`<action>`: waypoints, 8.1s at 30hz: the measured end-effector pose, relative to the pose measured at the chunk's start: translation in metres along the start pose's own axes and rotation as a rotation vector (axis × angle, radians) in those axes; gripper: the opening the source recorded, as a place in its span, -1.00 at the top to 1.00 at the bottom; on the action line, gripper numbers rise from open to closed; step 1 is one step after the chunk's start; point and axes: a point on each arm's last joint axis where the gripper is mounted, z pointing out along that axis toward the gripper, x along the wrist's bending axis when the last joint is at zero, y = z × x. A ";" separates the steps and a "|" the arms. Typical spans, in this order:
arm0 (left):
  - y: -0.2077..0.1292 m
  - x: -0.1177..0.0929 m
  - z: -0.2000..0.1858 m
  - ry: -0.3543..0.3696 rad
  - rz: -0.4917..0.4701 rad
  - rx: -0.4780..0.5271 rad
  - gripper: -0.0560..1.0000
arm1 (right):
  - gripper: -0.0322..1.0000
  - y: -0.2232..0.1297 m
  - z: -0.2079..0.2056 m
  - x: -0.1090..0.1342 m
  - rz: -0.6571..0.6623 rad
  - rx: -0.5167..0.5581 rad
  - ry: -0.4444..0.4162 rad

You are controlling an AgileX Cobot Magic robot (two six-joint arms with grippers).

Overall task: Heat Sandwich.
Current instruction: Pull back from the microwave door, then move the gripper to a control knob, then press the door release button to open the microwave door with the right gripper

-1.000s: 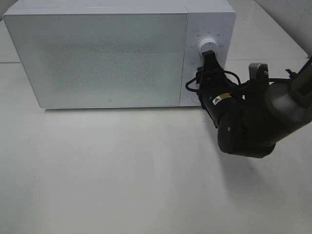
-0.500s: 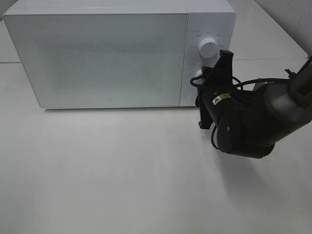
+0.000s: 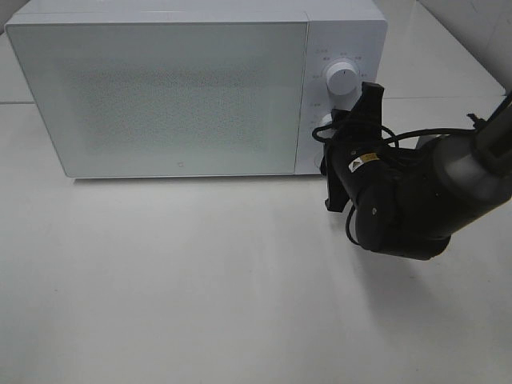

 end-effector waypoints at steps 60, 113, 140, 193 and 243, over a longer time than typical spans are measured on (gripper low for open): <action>0.000 0.000 0.000 0.000 0.000 0.000 -0.94 | -0.51 -0.013 -0.065 0.025 -1.144 0.618 -0.424; 0.000 0.000 0.000 0.000 0.000 0.000 -0.94 | -0.51 0.097 -0.304 0.165 -1.929 0.715 -0.253; 0.000 0.000 0.000 0.000 0.000 0.000 -0.94 | -0.51 0.140 -0.355 0.110 -1.747 0.195 -0.277; 0.000 0.000 0.000 0.000 0.000 0.000 -0.94 | -0.50 0.117 -0.262 0.144 -1.699 0.140 -0.080; 0.000 0.000 0.000 0.000 0.000 0.000 -0.94 | -0.49 0.076 -0.112 0.054 -1.798 0.050 0.022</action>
